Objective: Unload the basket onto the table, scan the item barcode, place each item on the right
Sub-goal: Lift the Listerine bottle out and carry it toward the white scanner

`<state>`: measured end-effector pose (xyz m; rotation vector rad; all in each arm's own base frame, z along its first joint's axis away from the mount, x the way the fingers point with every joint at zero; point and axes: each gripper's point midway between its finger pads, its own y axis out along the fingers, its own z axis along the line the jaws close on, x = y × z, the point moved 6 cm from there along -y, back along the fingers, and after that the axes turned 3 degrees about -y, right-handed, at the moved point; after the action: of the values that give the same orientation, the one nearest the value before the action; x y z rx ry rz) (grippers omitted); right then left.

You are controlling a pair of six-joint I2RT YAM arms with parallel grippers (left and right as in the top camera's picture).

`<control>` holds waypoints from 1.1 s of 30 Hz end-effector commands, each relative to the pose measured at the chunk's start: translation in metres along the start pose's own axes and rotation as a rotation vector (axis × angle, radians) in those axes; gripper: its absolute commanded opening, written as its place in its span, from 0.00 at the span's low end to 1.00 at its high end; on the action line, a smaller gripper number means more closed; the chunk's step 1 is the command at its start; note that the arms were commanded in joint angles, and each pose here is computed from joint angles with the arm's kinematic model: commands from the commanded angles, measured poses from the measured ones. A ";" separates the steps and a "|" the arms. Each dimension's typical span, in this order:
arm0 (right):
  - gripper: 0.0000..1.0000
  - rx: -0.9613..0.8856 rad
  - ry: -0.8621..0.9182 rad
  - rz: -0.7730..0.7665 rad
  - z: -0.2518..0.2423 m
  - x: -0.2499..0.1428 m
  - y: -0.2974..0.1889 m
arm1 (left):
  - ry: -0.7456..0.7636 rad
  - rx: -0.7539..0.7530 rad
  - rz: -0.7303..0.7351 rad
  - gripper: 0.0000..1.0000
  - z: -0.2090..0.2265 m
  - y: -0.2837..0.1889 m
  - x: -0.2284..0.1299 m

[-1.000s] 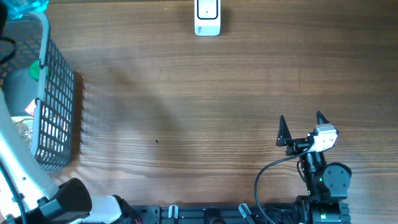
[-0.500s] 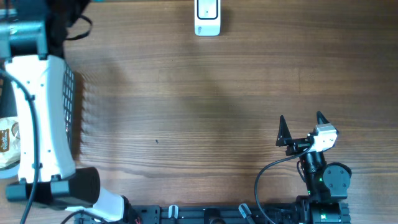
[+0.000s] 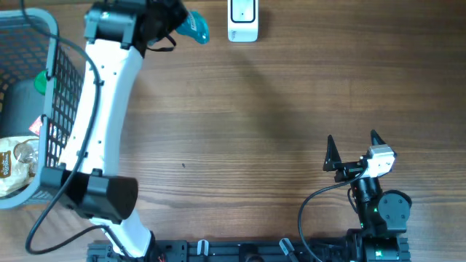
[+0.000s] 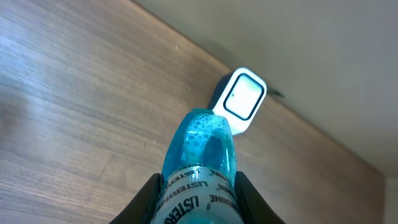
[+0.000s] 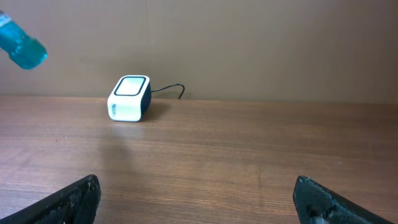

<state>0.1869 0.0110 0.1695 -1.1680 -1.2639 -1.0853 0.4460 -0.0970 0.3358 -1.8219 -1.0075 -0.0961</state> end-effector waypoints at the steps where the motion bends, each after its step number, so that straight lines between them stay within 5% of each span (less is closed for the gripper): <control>1: 1.00 -0.010 -0.014 -0.018 -0.001 0.006 -0.001 | 0.051 0.010 0.029 0.13 -0.011 0.013 -0.016; 11: 1.00 -0.010 -0.014 -0.018 -0.001 0.006 -0.001 | 0.269 0.133 0.225 0.13 -0.015 0.081 -0.086; 19: 1.00 -0.010 -0.014 -0.018 -0.001 0.006 -0.001 | 0.405 0.159 0.284 0.13 -0.007 0.079 -0.095; 25: 1.00 -0.010 -0.014 -0.018 -0.001 0.006 -0.001 | 0.079 0.221 0.237 0.11 -0.007 0.079 -0.096; 33: 1.00 -0.010 -0.014 -0.018 -0.001 0.006 -0.001 | -0.303 0.486 0.094 0.08 0.018 0.064 -0.109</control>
<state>0.1868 0.0110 0.1697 -1.1679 -1.2642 -1.0856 0.4147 -0.1584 0.2172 -1.5109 -0.8607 0.3704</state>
